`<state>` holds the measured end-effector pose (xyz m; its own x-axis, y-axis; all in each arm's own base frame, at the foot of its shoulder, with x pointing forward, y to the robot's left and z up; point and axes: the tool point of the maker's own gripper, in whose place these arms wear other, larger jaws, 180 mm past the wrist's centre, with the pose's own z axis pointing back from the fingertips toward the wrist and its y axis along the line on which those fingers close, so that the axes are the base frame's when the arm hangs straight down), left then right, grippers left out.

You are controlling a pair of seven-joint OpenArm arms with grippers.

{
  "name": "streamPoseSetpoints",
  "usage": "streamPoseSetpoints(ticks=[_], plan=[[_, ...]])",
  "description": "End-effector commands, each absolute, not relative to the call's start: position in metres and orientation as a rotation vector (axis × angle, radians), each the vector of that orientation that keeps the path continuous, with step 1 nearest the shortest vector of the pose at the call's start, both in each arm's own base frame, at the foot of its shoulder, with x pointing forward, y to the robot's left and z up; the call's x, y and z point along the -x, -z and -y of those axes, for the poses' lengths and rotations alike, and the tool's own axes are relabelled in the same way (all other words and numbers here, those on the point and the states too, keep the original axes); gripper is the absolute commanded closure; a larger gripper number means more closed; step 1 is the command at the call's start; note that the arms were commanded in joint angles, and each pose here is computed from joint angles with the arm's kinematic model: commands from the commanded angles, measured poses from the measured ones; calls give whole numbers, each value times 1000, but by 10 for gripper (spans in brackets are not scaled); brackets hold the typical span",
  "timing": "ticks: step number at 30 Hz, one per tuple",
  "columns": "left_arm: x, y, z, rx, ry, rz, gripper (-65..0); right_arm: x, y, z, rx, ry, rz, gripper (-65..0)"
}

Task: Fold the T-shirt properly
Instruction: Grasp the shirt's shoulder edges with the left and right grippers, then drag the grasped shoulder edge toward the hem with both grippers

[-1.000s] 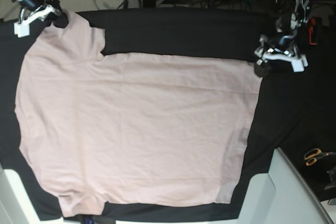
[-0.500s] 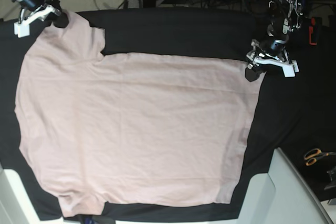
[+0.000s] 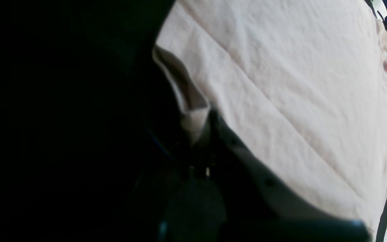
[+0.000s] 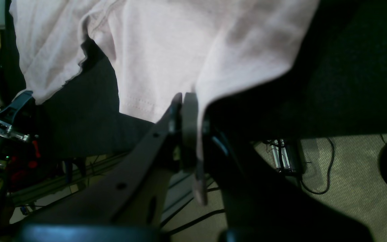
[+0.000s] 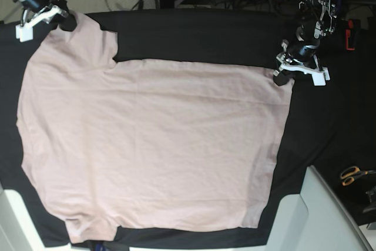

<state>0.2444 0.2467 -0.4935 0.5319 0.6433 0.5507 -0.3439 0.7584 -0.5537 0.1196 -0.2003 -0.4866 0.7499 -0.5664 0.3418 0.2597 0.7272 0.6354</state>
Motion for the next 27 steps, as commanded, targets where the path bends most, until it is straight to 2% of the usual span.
streamPoseSetpoints(ticks=[1,9,18,27], plan=[[-239,495,-250,390,-594,796,0,-124,478,206,-594,466,587,-6],[-214,489,-250,376,-562,791,0,-134,443,206,-567,363,666,-6],[-203,464,-239,390,-500,828,0,-123,438,202,-563,330,620,-6],[-191,461,-240,380,-477,818,0,-108,434,247,-462,391,616,-6]])
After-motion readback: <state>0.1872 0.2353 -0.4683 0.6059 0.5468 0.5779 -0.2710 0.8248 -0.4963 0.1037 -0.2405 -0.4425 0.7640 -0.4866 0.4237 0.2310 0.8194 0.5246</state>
